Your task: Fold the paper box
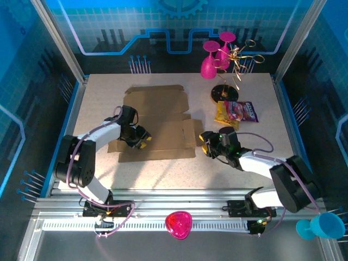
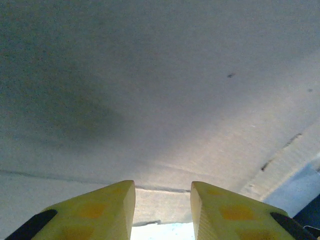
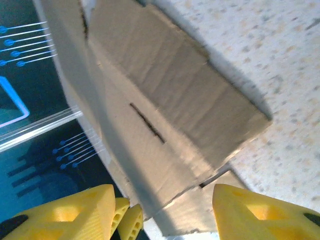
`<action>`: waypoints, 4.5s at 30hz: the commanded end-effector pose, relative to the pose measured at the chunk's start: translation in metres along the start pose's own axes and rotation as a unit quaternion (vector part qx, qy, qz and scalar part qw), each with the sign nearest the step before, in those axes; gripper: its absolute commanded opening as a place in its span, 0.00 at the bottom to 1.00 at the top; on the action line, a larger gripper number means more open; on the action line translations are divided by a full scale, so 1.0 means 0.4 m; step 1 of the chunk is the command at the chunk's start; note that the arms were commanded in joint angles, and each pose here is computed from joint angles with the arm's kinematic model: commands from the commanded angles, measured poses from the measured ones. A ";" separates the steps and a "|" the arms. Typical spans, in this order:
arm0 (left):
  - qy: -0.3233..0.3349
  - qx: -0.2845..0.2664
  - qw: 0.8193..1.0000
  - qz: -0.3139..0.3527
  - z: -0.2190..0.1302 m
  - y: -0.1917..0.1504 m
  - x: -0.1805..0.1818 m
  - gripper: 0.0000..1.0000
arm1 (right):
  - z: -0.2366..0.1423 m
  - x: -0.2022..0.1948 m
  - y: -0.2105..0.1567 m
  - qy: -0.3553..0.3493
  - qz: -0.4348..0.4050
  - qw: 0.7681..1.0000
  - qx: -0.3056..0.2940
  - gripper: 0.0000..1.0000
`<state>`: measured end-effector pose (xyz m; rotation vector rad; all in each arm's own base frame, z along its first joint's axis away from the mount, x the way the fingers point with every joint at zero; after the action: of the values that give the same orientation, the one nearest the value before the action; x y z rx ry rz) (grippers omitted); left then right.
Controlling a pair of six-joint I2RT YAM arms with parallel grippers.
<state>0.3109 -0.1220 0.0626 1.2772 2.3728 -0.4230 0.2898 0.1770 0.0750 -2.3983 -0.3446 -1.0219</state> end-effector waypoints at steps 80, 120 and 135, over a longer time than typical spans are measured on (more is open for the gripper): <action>-0.150 -0.199 0.949 -0.195 -0.167 0.114 0.318 0.61 | 0.032 0.150 -0.064 0.012 -0.102 0.994 0.049 0.43; -0.224 -0.220 0.913 -0.261 -0.323 0.139 0.091 0.00 | 0.010 0.114 -0.237 0.055 -0.023 0.998 0.037 0.72; -0.244 -0.215 0.908 -0.263 -0.359 0.112 0.062 0.00 | 0.153 0.155 -0.328 0.076 -0.014 0.994 0.076 0.52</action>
<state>0.3074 -0.0129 0.1587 0.2867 2.1760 -0.2829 0.3072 0.3135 0.1234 -2.2070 -0.4164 -1.1030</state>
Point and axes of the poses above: each hand's point on the last joint's axis, 136 mm out from that joint toward the fingers, its own z axis out along the fingers, its own x axis along the line the jaws close on, y = z × x, the point moved 2 cm from there along -z, back along the fingers, and after that the axes turned 12 degrees about z, right-handed, at the moved point
